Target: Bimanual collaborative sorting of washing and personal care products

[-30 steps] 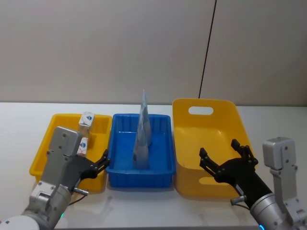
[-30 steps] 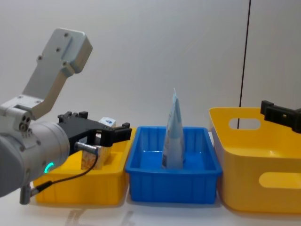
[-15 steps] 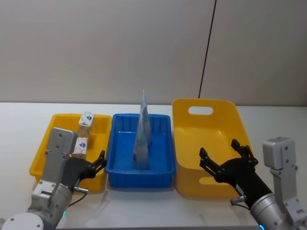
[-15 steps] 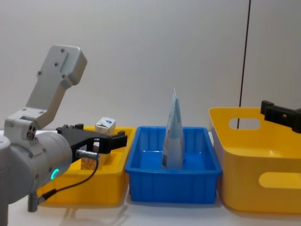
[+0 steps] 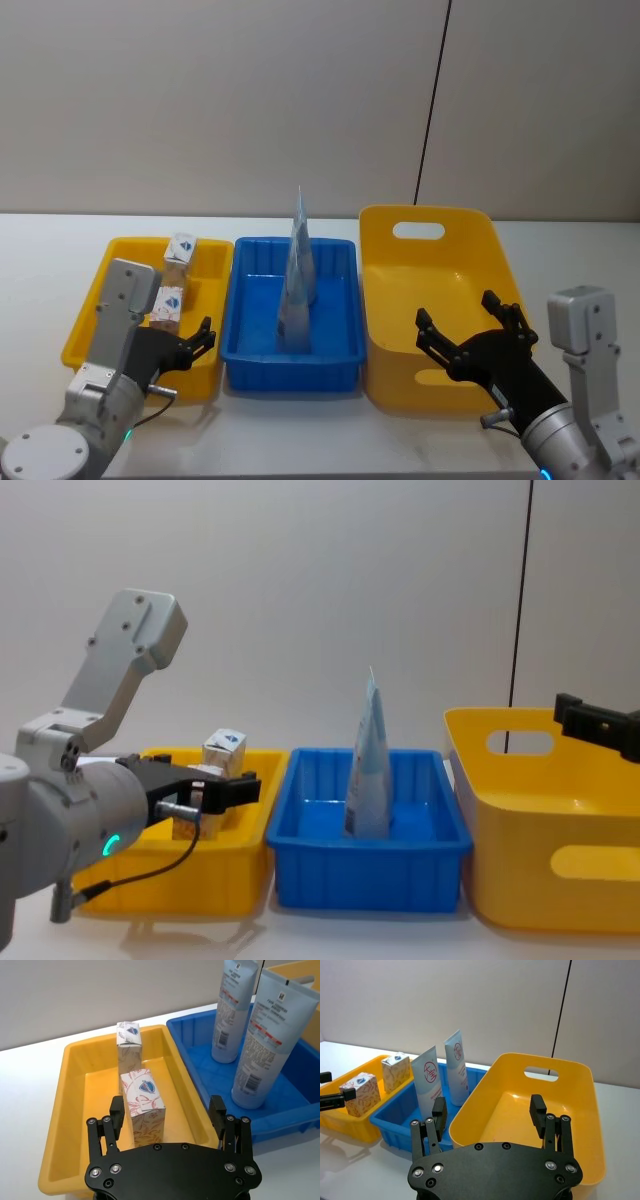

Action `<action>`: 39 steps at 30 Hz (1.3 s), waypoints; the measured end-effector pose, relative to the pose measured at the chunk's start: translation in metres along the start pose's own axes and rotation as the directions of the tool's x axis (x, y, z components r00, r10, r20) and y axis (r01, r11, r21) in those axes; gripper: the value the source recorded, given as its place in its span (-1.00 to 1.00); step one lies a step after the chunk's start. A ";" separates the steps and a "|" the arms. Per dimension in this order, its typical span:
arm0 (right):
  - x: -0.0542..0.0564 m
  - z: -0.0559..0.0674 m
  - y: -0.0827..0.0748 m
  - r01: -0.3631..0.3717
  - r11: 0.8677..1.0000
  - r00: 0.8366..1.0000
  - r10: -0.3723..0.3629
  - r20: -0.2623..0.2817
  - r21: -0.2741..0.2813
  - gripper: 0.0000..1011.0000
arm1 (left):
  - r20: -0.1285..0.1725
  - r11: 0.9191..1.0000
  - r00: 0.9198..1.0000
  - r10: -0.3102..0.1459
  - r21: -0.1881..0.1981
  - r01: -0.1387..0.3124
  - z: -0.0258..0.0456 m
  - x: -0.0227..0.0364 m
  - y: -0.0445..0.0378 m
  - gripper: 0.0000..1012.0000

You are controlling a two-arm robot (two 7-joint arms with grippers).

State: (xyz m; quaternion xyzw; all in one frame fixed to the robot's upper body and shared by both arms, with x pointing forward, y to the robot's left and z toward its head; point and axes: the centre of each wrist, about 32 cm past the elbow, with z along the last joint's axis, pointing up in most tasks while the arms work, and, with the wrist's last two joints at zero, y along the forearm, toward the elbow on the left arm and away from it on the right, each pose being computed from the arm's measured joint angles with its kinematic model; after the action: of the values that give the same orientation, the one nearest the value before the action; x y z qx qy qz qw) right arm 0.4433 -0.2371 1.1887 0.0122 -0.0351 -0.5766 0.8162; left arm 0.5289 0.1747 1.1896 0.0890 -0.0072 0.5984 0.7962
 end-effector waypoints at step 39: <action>0.000 0.000 0.000 0.000 1.000 1.000 0.000 0.000 0.000 0.98 | -0.029 0.998 0.998 0.061 0.024 -0.061 -0.0074 0.0174 -0.0273 0.98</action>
State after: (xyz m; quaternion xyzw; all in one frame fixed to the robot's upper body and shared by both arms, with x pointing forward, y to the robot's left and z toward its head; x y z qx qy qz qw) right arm 0.4433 -0.2371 1.1887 0.0122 -0.0351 -0.5766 0.8162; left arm 0.5592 0.1850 1.1808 0.0888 0.0090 0.6236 0.7766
